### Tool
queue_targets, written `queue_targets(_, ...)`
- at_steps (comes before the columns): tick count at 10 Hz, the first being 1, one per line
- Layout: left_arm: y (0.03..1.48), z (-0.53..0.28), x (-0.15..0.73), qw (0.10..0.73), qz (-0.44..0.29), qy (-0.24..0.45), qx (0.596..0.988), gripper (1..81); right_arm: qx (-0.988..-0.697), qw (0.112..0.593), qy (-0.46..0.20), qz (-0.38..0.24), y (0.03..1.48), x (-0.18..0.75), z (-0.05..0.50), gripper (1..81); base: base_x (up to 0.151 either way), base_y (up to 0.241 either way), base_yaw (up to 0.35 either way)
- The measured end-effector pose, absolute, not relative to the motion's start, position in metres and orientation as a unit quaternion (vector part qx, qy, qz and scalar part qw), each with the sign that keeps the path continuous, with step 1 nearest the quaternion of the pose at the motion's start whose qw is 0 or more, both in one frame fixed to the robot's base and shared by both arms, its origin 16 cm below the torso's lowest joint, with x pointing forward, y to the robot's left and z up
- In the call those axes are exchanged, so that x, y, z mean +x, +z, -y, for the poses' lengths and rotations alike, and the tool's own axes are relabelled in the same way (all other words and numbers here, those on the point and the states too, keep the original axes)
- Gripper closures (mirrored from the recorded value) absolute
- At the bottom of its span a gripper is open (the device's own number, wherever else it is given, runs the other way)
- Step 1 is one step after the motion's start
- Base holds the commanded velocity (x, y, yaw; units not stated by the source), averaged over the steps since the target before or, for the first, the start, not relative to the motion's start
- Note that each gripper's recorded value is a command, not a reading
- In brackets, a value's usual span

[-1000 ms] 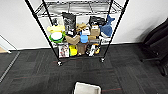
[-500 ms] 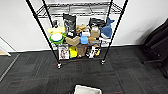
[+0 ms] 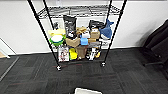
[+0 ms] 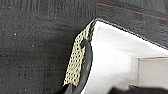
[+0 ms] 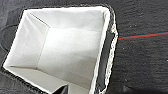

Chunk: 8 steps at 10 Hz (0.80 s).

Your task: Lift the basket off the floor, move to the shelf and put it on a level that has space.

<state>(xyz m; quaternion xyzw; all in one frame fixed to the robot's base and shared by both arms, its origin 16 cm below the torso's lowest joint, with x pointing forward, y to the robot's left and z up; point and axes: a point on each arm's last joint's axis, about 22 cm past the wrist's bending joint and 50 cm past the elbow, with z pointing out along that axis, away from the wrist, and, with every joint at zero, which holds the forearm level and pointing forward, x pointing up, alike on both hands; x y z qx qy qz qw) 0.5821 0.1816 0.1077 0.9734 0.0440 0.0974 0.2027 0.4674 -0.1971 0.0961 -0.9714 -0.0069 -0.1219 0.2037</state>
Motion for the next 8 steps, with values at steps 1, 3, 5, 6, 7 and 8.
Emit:
queue_targets(1, 0.104, -0.180, 0.591, 0.204, -0.040, 0.106, 0.972, 1.0, -0.970, 0.204, -0.130, 0.008, 0.091, 0.477, 0.197, 1.0, 0.000, 0.000, 0.000)
queue_targets(3, 0.096, -0.172, 0.603, 0.208, -0.033, 0.117, 0.971, 1.0, -0.968, 0.204, -0.143, 0.009, 0.080, 0.492, 0.197, 1.0, 0.000, 0.000, 0.000)
queue_targets(5, 0.083, -0.170, 0.611, 0.207, -0.023, 0.119, 0.971, 1.0, -0.967, 0.205, -0.152, 0.007, 0.065, 0.505, 0.198, 1.0, 0.000, 0.000, 0.000)
queue_targets(6, 0.070, -0.170, 0.612, 0.207, -0.023, 0.118, 0.971, 1.0, -0.967, 0.204, -0.149, 0.004, 0.053, 0.506, 0.198, 1.0, 0.000, 0.000, 0.000)
queue_targets(7, 0.051, -0.168, 0.604, 0.207, -0.024, 0.109, 0.972, 1.0, -0.969, 0.205, -0.141, 0.002, 0.036, 0.499, 0.198, 1.0, 0.000, 0.000, 0.000)
queue_targets(8, 0.033, -0.167, 0.595, 0.207, -0.025, 0.098, 0.973, 1.0, -0.970, 0.205, -0.131, 0.000, 0.020, 0.491, 0.198, 1.0, 0.000, 0.000, 0.000)
